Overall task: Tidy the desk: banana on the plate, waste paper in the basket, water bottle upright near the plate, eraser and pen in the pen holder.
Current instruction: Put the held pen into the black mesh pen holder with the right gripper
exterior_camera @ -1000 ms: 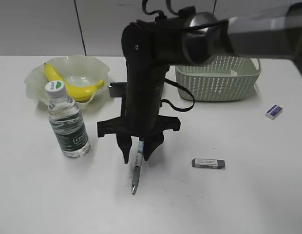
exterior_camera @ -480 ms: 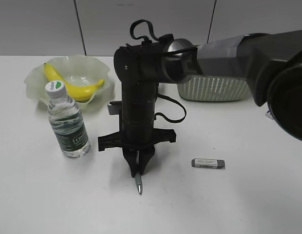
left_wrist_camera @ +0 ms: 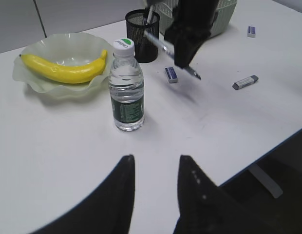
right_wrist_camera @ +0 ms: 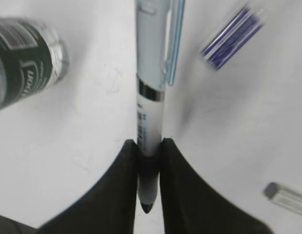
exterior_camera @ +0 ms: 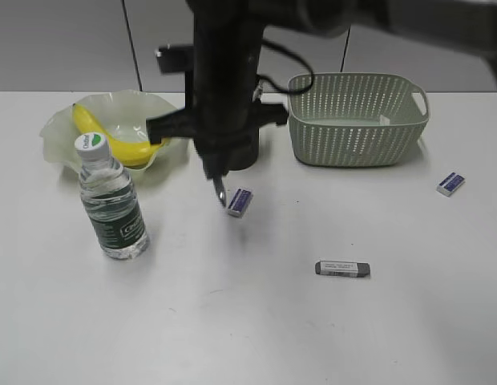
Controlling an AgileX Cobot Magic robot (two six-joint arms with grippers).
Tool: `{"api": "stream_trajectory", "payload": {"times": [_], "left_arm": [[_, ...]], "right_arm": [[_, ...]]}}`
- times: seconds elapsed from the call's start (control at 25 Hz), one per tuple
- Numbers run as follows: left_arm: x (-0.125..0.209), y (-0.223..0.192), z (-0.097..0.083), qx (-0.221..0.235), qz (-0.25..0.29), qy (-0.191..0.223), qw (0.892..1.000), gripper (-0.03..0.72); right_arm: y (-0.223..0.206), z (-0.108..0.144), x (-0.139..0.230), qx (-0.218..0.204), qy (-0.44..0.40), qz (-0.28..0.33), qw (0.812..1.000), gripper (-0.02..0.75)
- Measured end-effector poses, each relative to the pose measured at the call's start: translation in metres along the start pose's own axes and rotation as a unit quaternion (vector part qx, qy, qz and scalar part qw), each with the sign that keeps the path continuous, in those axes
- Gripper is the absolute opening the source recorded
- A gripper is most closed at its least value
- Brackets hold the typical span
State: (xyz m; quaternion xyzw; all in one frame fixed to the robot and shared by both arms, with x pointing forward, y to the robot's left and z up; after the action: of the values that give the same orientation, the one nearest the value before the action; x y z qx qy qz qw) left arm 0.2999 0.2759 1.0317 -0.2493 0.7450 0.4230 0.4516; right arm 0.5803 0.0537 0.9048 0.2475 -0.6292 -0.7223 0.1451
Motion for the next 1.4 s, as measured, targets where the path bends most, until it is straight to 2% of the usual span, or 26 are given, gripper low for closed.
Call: {"api": "stream_trajectory", "payload": {"times": [0.08,0.2,0.32,0.44,0.76,0.88,1.24,1.32,1.4], "left_arm": [[0.0,0.0,0.0,0.0,0.0,0.0,1.0,0.23],[0.0,0.0,0.0,0.0,0.0,0.0,1.0,0.23],[0.0,0.0,0.0,0.0,0.0,0.0,1.0,0.23],[0.0,0.0,0.0,0.0,0.0,0.0,1.0,0.23],[0.0,0.0,0.0,0.0,0.0,0.0,1.0,0.23],[0.0,0.0,0.0,0.0,0.0,0.0,1.0,0.23],[0.0,0.0,0.0,0.0,0.0,0.0,1.0,0.23],[0.0,0.0,0.0,0.0,0.0,0.0,1.0,0.23],[0.0,0.0,0.0,0.0,0.0,0.0,1.0,0.23]], "right_arm": [[0.032,-0.011,-0.015,0.034,0.018,-0.06,0.997,0.108],[0.066,-0.026,-0.047,0.087,0.053,-0.171,0.98,0.108],[0.077,-0.032,-0.074,0.118,0.087,-0.249,0.957,0.108],[0.072,-0.04,-0.094,0.135,0.111,-0.294,0.94,0.108],[0.04,-0.076,-0.123,0.121,0.069,-0.345,0.928,0.108],[0.029,-0.082,-0.129,0.114,0.067,-0.359,0.924,0.108],[-0.018,-0.093,-0.128,0.113,0.065,-0.337,0.932,0.108],[-0.022,-0.093,-0.127,0.112,0.064,-0.334,0.934,0.129],[-0.024,-0.094,-0.127,0.11,0.06,-0.333,0.935,0.191]]}}
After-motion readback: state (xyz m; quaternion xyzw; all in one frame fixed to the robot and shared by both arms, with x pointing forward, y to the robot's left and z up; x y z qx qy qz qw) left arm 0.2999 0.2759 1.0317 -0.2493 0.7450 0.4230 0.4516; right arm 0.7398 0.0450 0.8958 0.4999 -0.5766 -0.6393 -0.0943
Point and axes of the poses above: a point on each arm's last joint axis where the gripper is mounted, y pointing back along that axis away from the gripper, z along the wrist's bending axis when the last joint is at zero, x = y × z, the point moved 8 cm from there along -y, pointing out along that axis toward the gripper, and after that the axes turned 12 degrees about y, right-handed, at the moved point
